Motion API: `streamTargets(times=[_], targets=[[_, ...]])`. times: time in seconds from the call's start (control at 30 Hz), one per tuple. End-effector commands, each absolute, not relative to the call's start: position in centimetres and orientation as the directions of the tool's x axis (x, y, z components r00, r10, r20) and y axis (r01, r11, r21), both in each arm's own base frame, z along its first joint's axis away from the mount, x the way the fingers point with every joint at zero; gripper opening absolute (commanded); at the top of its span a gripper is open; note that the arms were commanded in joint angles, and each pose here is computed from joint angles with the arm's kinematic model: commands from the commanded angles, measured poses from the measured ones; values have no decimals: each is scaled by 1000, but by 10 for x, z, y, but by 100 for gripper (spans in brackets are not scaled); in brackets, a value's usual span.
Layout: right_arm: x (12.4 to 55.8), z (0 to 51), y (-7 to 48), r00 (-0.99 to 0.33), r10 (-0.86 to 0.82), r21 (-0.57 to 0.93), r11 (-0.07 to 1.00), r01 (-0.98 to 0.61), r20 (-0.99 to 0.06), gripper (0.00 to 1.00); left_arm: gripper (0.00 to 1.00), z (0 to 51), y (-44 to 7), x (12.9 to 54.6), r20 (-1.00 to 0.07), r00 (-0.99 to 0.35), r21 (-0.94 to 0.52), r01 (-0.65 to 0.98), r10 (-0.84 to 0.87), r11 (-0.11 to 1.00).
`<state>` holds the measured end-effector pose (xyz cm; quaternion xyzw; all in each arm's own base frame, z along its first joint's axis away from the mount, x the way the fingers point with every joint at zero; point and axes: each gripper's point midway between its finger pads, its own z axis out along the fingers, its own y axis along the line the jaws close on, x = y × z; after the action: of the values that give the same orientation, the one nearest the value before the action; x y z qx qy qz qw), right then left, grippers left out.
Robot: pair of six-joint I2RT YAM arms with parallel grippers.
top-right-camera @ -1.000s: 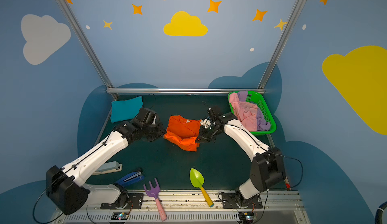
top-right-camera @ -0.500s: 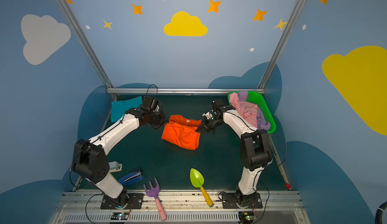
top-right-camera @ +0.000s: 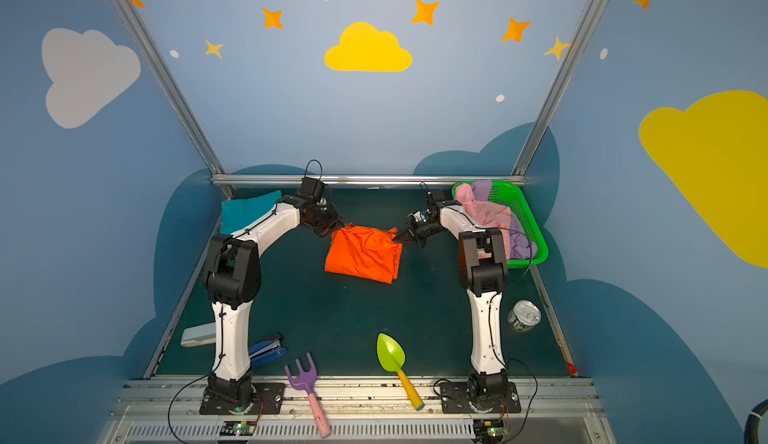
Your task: Fold and stack the t-shirts
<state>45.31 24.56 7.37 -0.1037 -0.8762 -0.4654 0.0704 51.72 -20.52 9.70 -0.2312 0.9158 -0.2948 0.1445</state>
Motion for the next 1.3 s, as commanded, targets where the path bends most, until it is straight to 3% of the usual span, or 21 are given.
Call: streamTargets(times=[0.0,0.07,0.13,0.43,0.57,0.6,0.63,0.67,0.87,1.13,1.23,1.27], targets=[[473,77,247,-971,121,828,508,237,204,17,18,102,-204,538,-129,-847,-637,-328,-516,698],[479,77,243,-973,135,825,517,228,185,28,31,101,-200,547,-125,-843,-634,-338,-524,695],[482,83,235,-976,157,817,536,212,150,35,34,107,-195,554,-135,-836,-636,-338,-532,693],[458,122,193,-974,219,722,682,115,-51,40,35,134,-166,528,-237,-798,-583,-340,-554,738],[448,112,195,-981,190,672,732,112,-43,45,47,119,-170,522,-210,-812,-575,-348,-545,741],[446,106,196,-983,181,651,752,109,-45,49,50,114,-171,523,-211,-816,-565,-347,-538,748],[446,101,196,-984,172,626,773,101,-53,80,52,109,-172,525,-218,-820,-552,-344,-529,760],[446,96,197,-985,163,605,791,96,-57,83,52,105,-173,527,-222,-823,-539,-344,-524,769],[460,69,212,-993,101,540,840,49,-66,83,56,78,-183,548,-225,-841,-503,-331,-491,798],[488,48,235,-996,57,531,847,9,-74,64,53,53,-203,574,-197,-861,-516,-316,-470,796],[497,46,243,-995,57,556,832,2,-81,45,41,48,-209,579,-192,-867,-517,-309,-459,799],[500,48,246,-995,55,570,822,-4,-85,35,35,49,-211,579,-190,-869,-521,-305,-457,797]])
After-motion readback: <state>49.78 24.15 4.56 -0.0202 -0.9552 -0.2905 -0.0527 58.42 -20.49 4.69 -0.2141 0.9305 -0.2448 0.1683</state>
